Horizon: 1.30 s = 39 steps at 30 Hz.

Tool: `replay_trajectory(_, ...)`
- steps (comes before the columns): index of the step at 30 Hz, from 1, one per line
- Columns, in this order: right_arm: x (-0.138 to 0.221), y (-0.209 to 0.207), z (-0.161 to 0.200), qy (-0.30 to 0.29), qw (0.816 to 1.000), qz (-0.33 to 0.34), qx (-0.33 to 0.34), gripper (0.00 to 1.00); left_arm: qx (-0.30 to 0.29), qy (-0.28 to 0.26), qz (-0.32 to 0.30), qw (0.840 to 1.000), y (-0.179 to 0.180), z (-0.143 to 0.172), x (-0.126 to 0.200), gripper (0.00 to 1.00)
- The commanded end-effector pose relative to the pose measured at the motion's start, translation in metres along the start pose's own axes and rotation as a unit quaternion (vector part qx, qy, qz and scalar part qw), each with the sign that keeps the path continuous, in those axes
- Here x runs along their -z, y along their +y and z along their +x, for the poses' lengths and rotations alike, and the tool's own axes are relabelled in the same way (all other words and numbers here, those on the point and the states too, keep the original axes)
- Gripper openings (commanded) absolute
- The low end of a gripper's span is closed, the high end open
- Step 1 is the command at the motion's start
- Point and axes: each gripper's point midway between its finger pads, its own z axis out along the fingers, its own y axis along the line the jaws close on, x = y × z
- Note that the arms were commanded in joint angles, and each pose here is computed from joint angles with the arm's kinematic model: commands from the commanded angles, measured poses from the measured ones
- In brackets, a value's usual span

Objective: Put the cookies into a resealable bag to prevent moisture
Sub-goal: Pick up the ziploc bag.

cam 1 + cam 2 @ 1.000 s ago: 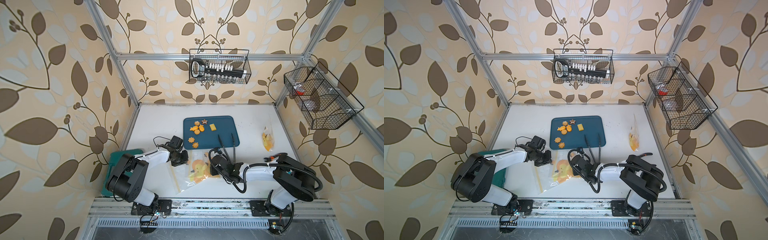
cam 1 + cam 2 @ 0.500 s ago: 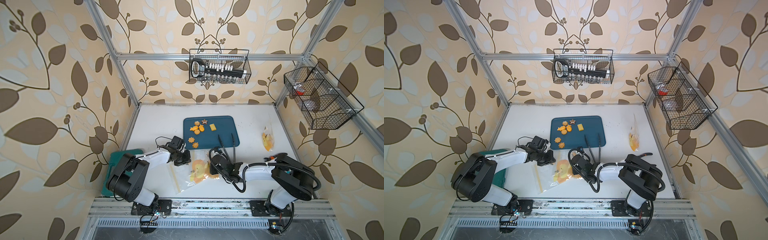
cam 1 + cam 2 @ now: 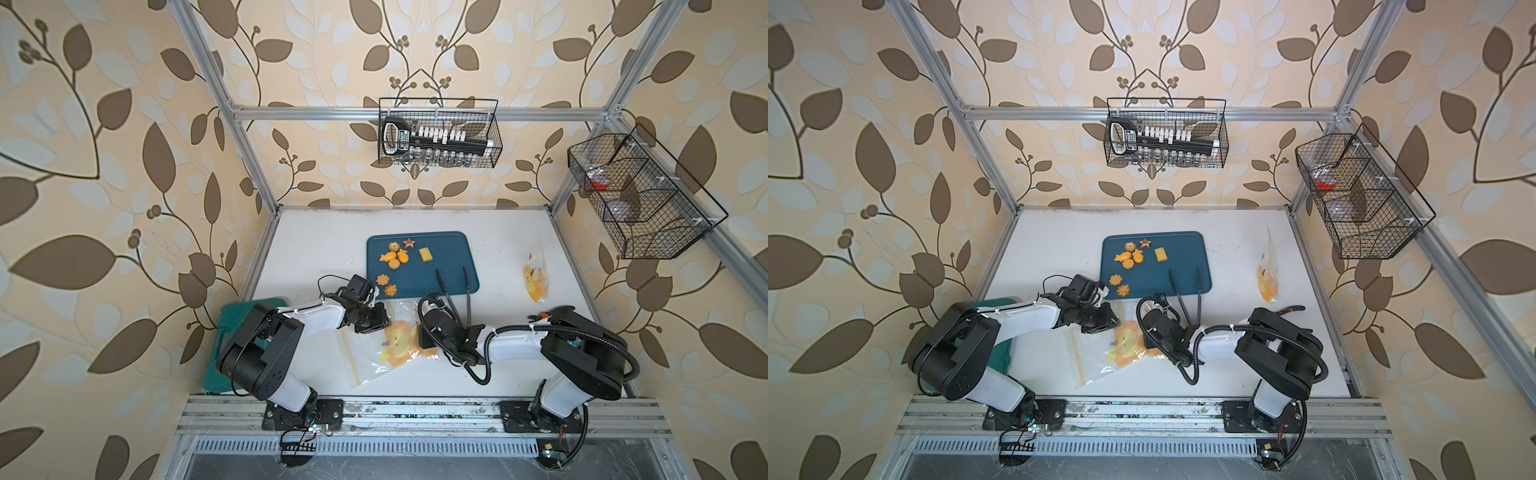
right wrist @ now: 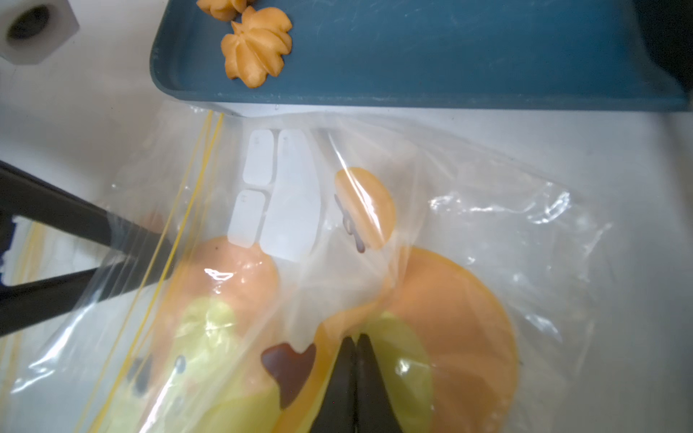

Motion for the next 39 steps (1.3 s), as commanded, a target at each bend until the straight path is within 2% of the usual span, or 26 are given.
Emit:
replay_trajectory(1,-0.005,-0.025,0.033,0.057,0.998,0.039,0.012,0.0,0.002,0.007,-0.002,1.0,-0.001,0.005,-0.005,0.19)
replay_trajectory(3,-0.005,-0.025,0.032,0.056,0.998,0.039,0.011,0.0,0.002,0.005,-0.009,1.0,-0.001,0.006,-0.006,0.22)
replay_trajectory(6,-0.005,-0.026,0.033,0.056,0.998,0.038,0.009,0.0,0.002,0.004,-0.008,1.0,-0.002,0.008,-0.005,0.35)
replay_trajectory(8,-0.005,-0.025,0.033,0.056,0.998,0.037,0.01,0.0,0.002,0.002,-0.003,1.0,-0.005,0.008,-0.004,0.37)
replay_trajectory(11,-0.005,-0.026,0.033,0.054,0.998,0.036,0.006,0.0,0.002,0.001,0.009,1.0,-0.01,0.009,-0.003,0.37)
replay_trajectory(18,-0.005,-0.028,0.034,0.051,0.998,0.029,-0.007,0.0,-0.01,0.004,0.01,1.0,-0.02,0.013,-0.007,0.21)
replay_trajectory(21,-0.005,-0.029,0.034,0.05,0.998,0.024,-0.017,0.0,-0.017,0.003,0.014,1.0,-0.027,0.015,-0.007,0.21)
replay_trajectory(24,-0.006,-0.031,0.034,0.05,0.998,0.016,-0.03,0.0,-0.021,0.0,0.02,1.0,-0.031,0.015,-0.005,0.41)
replay_trajectory(27,-0.005,-0.033,0.034,0.05,0.998,0.013,-0.039,0.0,-0.021,-0.006,0.023,0.999,-0.033,0.014,-0.002,0.55)
replay_trajectory(32,-0.002,-0.039,0.032,0.042,0.998,0.018,-0.046,0.0,-0.022,-0.011,0.023,0.999,-0.036,0.012,-0.001,0.63)
replay_trajectory(34,0.0,-0.043,0.031,0.039,0.998,0.02,-0.049,0.0,-0.022,-0.012,0.024,0.999,-0.037,0.011,-0.002,0.63)
replay_trajectory(39,0.002,-0.048,0.032,0.036,0.998,0.018,-0.056,0.0,-0.02,-0.009,0.023,0.999,-0.036,0.011,-0.009,0.49)
